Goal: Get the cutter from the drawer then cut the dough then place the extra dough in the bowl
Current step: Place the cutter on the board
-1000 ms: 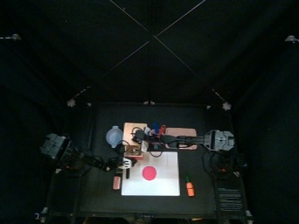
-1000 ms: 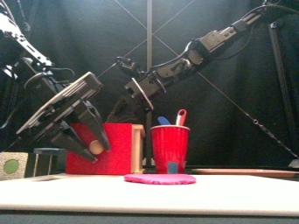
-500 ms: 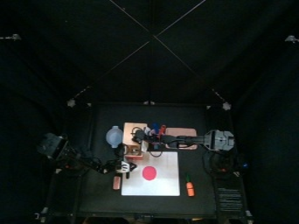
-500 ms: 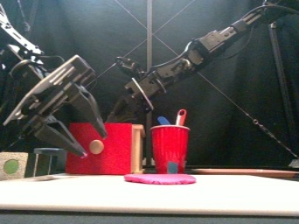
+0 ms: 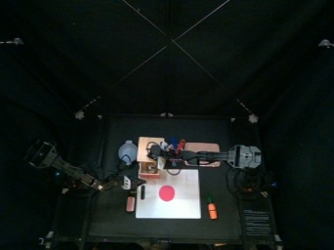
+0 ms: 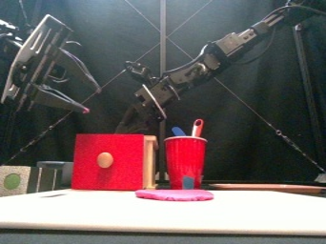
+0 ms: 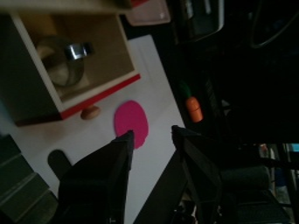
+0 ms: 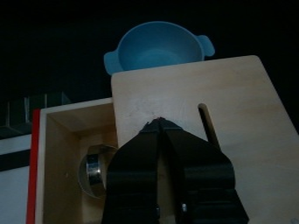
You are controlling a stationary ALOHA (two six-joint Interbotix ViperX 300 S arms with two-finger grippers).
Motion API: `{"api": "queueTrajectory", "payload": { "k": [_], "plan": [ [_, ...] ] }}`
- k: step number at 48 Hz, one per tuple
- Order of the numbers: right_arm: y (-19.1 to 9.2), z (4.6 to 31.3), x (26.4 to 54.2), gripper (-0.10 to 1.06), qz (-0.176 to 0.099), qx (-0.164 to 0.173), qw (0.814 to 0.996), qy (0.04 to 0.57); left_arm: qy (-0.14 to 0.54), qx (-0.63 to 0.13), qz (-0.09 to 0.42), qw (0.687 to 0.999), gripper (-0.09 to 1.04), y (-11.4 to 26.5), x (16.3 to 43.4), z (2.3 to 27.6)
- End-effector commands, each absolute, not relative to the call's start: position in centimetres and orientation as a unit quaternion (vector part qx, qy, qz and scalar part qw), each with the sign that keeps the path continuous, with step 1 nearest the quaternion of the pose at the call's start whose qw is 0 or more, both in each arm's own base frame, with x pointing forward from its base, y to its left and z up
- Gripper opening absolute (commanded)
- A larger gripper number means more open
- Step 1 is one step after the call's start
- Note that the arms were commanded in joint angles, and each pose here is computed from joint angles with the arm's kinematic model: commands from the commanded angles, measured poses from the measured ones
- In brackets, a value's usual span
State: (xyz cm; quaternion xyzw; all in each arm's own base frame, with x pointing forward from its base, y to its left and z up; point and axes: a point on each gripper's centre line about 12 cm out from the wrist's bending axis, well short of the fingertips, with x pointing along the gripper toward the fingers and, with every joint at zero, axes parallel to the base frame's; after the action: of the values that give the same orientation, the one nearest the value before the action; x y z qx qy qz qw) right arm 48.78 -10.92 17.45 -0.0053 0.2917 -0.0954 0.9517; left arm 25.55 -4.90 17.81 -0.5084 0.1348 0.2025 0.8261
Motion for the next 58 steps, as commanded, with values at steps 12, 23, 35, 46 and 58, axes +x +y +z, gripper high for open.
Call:
{"api": "queueTrajectory", "payload": {
  "k": [12, 23, 35, 46, 58],
  "plan": [
    [-7.9, 23.5, 49.4, 0.2, -0.067, -0.033, 0.97, 0.233, 0.064, -0.386, 0.112, 0.913, 0.66, -3.4, 23.1, 19.4],
    [-5.8, 24.7, 49.3, 0.54, -0.049, -0.035, 0.973, 0.222, 0.053, -0.32, 0.089, 0.942, 0.56, -2.5, 23.1, 19.3],
    [-5.3, 24.1, 49.1, 0.71, -0.048, -0.018, 0.963, 0.263, 0.043, -0.281, 0.067, 0.956, 0.56, -2.4, 23.3, 19.7],
    [-5.5, 24.0, 49.4, 0.71, -0.051, -0.018, 0.949, 0.312, 0.045, -0.272, 0.06, 0.959, 0.56, -2.5, 23.1, 19.6],
    [-5.7, 23.0, 50.0, 0.71, -0.052, -0.019, 0.937, 0.344, 0.05, -0.269, 0.06, 0.96, 0.56, -2.4, 22.9, 19.2]
  ]
}}
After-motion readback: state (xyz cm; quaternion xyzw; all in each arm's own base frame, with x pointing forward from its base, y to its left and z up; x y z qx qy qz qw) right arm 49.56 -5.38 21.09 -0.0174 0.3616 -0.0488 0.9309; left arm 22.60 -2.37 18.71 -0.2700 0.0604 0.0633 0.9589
